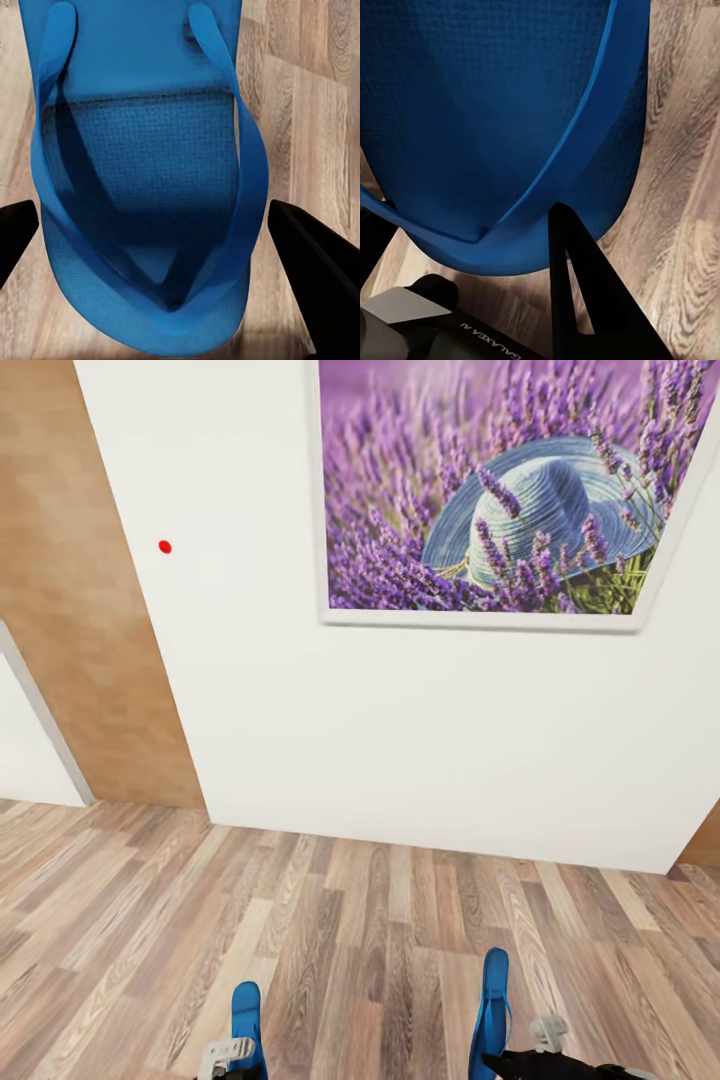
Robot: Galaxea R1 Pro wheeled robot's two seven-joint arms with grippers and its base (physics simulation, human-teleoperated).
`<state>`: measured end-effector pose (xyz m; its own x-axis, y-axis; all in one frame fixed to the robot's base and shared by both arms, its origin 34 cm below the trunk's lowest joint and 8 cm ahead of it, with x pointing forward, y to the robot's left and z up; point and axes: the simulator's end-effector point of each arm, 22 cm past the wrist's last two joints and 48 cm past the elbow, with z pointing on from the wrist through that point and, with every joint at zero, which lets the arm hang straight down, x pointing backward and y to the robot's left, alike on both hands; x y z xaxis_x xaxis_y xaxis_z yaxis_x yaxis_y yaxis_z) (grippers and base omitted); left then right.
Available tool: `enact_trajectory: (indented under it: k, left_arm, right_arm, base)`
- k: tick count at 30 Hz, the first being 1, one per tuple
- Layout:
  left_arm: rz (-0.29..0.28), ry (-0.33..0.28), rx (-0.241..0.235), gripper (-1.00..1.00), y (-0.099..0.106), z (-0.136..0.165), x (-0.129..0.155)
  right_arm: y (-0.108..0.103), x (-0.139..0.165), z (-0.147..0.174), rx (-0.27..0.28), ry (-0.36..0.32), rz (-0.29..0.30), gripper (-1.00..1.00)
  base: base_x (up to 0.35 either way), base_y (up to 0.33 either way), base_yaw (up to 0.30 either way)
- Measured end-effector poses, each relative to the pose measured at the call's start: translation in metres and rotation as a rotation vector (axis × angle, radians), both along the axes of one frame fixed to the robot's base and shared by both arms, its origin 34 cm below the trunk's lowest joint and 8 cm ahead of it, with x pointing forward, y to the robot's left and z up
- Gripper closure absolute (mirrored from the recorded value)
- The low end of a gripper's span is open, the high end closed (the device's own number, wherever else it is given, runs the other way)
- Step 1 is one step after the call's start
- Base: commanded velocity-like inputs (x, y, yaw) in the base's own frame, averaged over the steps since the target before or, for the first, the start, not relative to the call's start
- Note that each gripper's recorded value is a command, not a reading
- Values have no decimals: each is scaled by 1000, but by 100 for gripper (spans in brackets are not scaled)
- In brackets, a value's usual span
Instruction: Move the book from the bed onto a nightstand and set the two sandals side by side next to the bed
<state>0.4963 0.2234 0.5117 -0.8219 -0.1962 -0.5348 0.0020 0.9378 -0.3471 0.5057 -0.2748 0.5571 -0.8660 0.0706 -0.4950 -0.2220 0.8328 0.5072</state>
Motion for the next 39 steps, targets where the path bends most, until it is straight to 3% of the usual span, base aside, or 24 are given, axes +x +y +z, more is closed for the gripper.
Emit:
enact_trajectory:
  k: [12, 35, 39]
  left_arm:
    - [0, 0, 0, 100, 0, 0, 0]
    - [-2, 1, 1, 100, 0, 0, 0]
    - [-3, 5, 2, 100, 1, -1, -1]
  right_arm:
    - [0, 0, 0, -2, 1, 1, 100]
    - [0, -3, -1, 2, 14, 0, 100]
    - [0, -31, -14, -1, 55, 6, 100]
  base:
    - [17, 0, 197]
    - [308, 0, 4]
    - [319, 0, 0]
